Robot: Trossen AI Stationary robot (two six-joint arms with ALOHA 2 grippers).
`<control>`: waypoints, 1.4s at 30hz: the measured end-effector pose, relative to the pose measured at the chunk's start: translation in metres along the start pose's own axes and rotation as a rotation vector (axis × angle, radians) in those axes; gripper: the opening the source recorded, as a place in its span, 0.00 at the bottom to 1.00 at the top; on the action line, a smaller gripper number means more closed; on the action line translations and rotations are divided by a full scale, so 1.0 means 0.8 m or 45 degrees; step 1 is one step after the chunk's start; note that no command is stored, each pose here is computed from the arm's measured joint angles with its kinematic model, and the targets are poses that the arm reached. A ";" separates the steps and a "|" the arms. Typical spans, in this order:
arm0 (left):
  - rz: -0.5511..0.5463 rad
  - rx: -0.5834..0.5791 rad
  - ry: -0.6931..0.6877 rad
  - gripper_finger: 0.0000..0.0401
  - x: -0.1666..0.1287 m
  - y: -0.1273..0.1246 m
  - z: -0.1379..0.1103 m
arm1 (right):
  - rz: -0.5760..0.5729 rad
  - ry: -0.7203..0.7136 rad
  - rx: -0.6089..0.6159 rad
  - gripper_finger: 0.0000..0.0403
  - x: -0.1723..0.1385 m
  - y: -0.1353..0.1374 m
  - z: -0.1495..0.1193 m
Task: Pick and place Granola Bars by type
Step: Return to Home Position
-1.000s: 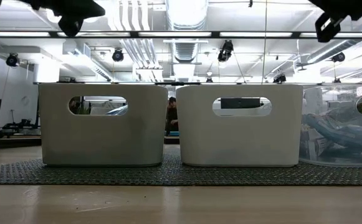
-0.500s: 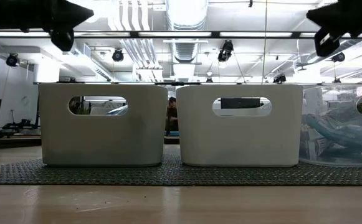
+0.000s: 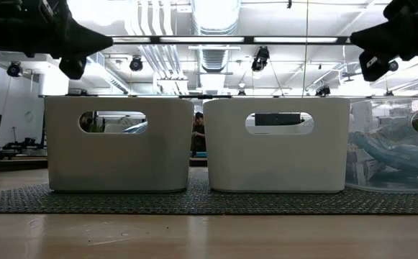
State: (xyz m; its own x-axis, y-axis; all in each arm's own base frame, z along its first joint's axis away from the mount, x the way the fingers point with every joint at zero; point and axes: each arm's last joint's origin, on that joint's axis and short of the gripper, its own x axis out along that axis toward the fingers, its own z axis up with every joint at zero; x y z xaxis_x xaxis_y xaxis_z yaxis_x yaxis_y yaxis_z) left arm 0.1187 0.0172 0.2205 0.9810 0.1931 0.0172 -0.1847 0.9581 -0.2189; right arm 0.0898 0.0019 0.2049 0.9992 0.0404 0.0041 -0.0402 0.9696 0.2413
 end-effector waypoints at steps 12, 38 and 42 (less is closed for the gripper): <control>0.030 0.015 -0.015 0.00 -0.014 0.002 0.000 | 0.013 -0.083 -0.022 0.02 -0.001 -0.003 -0.010; 0.014 0.012 -0.147 0.00 -0.020 0.013 -0.048 | -0.021 -0.099 -0.083 0.02 0.001 -0.005 -0.014; 0.008 0.011 -0.134 0.00 -0.020 0.013 -0.049 | -0.011 -0.140 -0.084 0.02 0.005 -0.007 -0.023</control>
State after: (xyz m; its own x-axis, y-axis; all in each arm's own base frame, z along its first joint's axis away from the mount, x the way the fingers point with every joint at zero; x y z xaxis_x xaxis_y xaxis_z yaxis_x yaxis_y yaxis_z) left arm 0.1036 0.0161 0.1794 0.9683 0.2200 0.1180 -0.1922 0.9585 -0.2106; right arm 0.0940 0.0011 0.1857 0.9939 0.0087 0.1097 -0.0282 0.9837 0.1775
